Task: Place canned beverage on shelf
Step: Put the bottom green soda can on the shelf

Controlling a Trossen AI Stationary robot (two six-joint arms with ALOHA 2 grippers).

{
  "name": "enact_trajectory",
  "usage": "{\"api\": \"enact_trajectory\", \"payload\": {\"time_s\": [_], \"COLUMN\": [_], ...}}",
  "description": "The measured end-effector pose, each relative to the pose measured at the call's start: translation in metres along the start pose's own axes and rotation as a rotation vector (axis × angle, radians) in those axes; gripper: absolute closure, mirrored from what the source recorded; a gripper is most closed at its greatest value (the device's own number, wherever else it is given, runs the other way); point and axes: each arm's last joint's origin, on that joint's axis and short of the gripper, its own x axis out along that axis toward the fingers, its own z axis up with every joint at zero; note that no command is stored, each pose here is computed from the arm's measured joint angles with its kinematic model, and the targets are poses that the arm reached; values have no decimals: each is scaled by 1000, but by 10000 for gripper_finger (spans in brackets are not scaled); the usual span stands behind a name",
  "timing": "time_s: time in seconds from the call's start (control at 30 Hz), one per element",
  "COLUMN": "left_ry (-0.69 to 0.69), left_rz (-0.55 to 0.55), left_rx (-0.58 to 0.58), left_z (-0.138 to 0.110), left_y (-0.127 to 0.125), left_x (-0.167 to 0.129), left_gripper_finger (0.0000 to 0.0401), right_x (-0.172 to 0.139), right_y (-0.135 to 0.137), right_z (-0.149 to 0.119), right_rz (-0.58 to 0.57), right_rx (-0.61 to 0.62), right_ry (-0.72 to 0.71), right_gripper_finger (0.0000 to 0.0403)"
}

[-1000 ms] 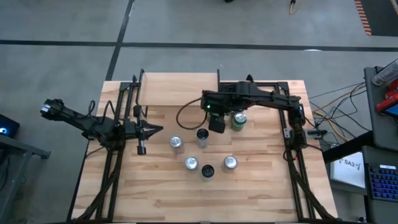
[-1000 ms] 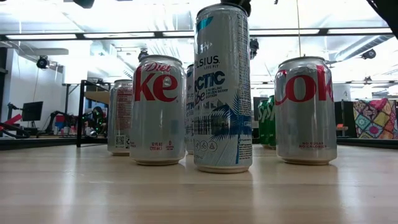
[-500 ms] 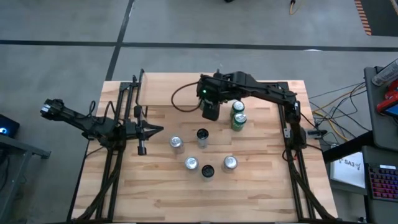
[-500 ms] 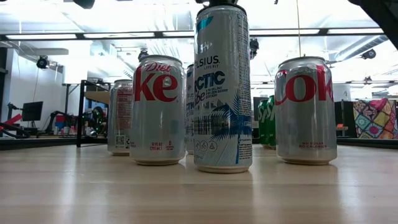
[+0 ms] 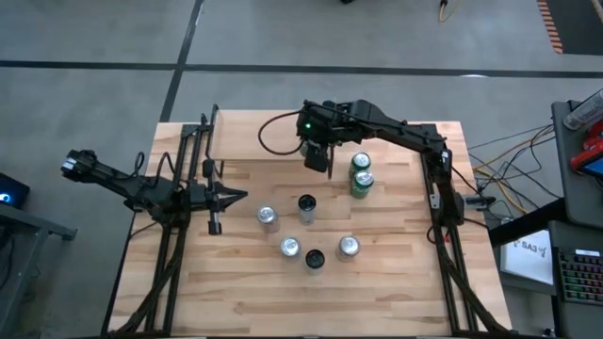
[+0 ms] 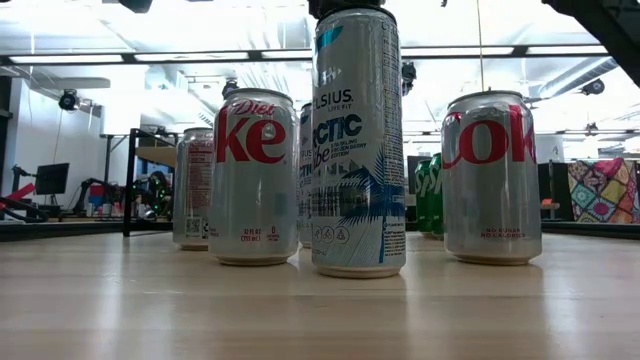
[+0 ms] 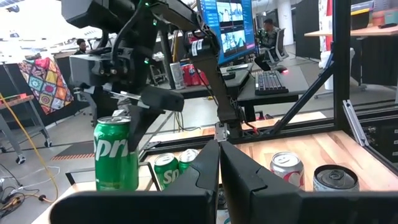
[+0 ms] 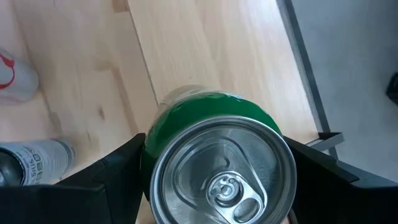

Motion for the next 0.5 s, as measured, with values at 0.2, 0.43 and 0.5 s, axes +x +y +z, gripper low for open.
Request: {"api": "enact_trajectory", "payload": {"time_s": [0.2,0.43,0.5], "left_ry": [-5,-5,-6], "left_rz": [1,1,1], "left_rx": [-1,0,-1], "left_z": [1,1,1], "left_y": [0,0,0], "left_x": [0,0,0], "left_gripper_finger": [401,401,401], "right_x": [12,19,20], "right_y": [-6,-8,-9], "right_z": [1,1,1], "right_rz": [-10,-13,-14], "right_rx": [-1,-8,-4], "right_ry": [23,38,39], "right_gripper_finger": [108,108,108]}}
